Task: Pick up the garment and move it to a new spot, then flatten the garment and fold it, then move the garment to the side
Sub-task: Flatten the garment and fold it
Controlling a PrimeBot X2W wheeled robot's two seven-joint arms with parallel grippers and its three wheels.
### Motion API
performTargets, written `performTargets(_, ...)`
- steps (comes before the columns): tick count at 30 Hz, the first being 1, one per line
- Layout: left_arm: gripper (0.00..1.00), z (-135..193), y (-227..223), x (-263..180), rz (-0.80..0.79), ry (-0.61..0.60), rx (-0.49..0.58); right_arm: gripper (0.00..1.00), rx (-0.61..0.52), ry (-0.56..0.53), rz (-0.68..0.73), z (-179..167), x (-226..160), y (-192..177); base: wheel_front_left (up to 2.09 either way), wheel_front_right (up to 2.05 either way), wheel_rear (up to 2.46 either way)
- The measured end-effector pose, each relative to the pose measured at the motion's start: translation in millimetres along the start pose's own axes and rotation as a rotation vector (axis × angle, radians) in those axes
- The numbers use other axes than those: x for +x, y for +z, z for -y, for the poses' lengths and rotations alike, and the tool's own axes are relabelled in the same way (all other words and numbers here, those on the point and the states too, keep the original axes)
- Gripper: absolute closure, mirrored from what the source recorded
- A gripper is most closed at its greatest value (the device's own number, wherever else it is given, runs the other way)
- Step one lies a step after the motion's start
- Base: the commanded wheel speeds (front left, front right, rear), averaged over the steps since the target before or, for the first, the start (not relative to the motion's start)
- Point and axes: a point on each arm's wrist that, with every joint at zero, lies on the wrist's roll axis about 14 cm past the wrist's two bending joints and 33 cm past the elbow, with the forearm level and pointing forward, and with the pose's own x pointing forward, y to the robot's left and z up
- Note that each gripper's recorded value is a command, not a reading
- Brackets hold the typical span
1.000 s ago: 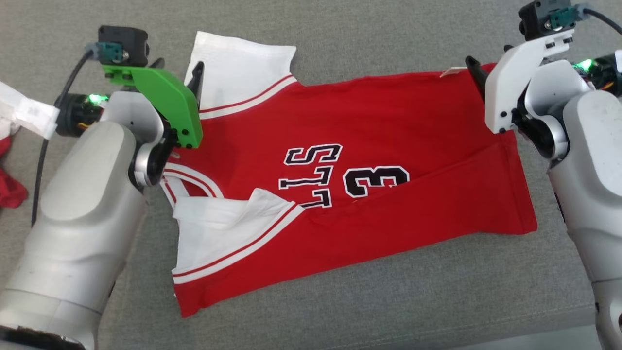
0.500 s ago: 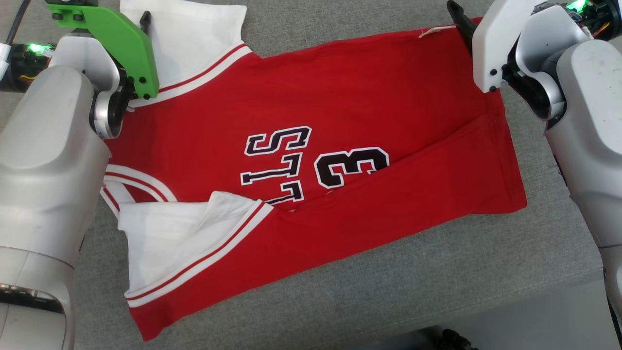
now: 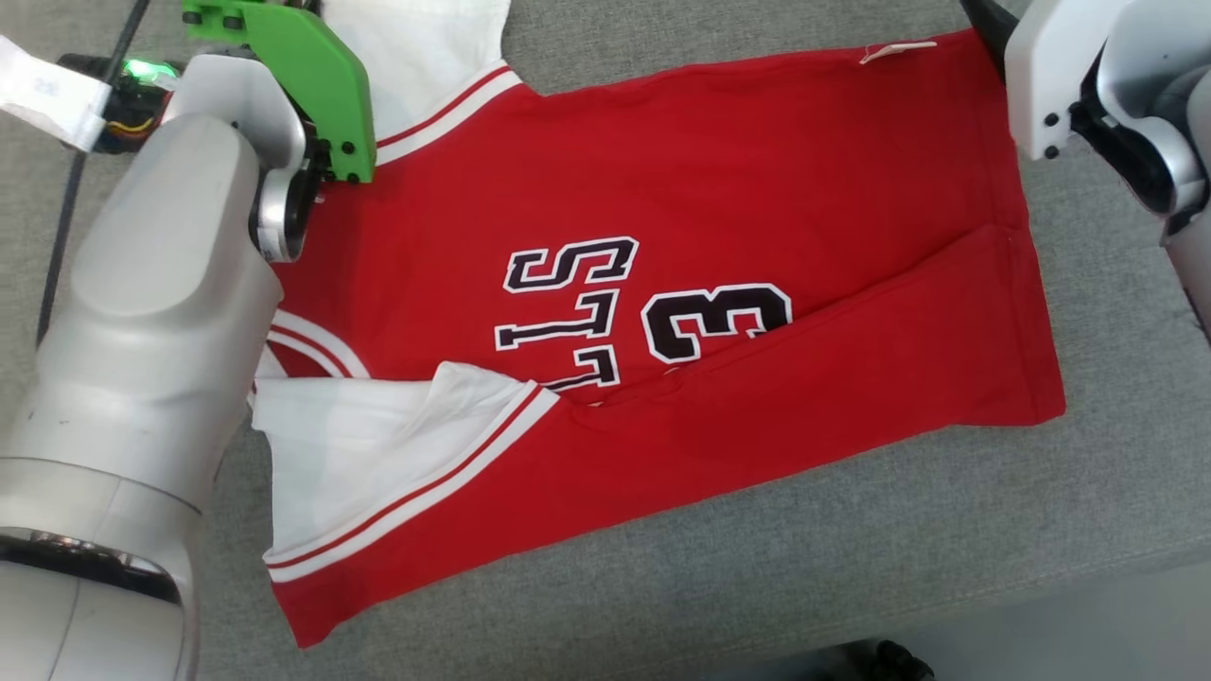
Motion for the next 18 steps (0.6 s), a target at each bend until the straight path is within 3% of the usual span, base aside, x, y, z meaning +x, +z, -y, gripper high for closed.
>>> performTargets(7, 1.0, 6, -5, -8, 0.044, -0.001, -0.025, 0.0, -0.082, 0.029, -0.059, -4, 3, -17, 0.0, 0.0, 0.0)
performTargets(18, 1.0, 5, -10, -10, 0.05, -0.009, -0.034, 0.0, -0.01, 0.089, -0.134, -24, 15, -55, 0.0, 0.0, 0.0)
